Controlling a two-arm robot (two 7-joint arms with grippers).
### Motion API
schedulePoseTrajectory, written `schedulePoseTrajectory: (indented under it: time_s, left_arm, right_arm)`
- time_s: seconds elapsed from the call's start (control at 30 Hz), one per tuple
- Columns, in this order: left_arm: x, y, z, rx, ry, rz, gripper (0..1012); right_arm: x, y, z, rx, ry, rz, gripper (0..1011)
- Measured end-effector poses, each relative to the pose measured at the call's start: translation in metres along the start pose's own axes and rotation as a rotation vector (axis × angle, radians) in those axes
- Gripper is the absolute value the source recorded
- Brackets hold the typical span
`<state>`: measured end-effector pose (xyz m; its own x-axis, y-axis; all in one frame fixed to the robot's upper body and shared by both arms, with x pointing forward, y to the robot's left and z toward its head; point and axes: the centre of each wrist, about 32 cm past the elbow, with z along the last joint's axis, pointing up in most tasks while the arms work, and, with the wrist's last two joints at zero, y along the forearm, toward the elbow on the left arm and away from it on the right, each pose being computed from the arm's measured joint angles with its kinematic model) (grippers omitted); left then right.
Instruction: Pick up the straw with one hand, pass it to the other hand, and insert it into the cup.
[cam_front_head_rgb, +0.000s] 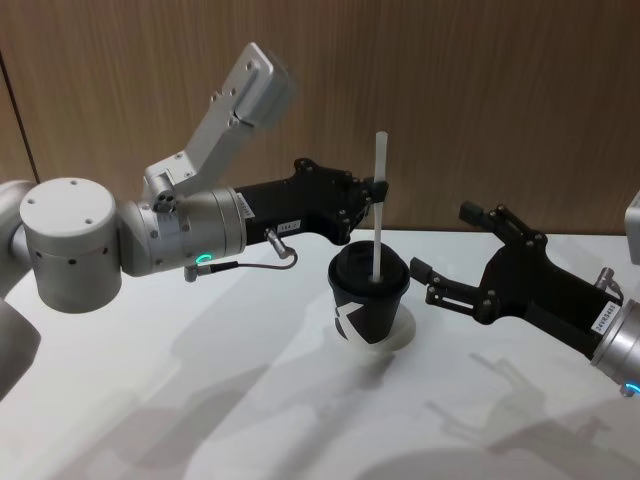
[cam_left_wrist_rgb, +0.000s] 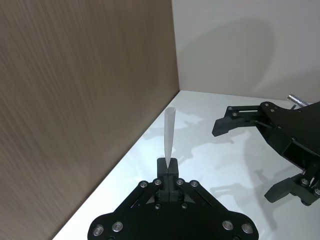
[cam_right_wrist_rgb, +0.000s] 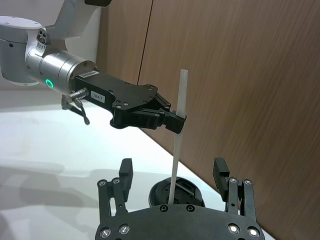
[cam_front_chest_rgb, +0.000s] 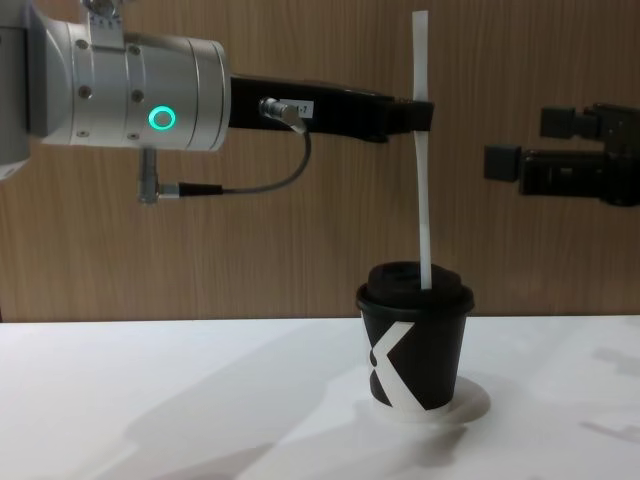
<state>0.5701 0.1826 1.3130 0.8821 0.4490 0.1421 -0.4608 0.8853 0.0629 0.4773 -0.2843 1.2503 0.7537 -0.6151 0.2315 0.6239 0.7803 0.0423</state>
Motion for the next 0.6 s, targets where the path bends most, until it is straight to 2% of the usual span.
schedulePoseTrajectory:
  time_s: [0.6]
  left_arm:
    - [-0.0029, -0.0057, -0.0069, 0.012, 0.028, -0.002, 0]
  right_arm:
    - [0.0000, 0.0000, 0.0000, 0.000, 0.000, 0.000, 1001]
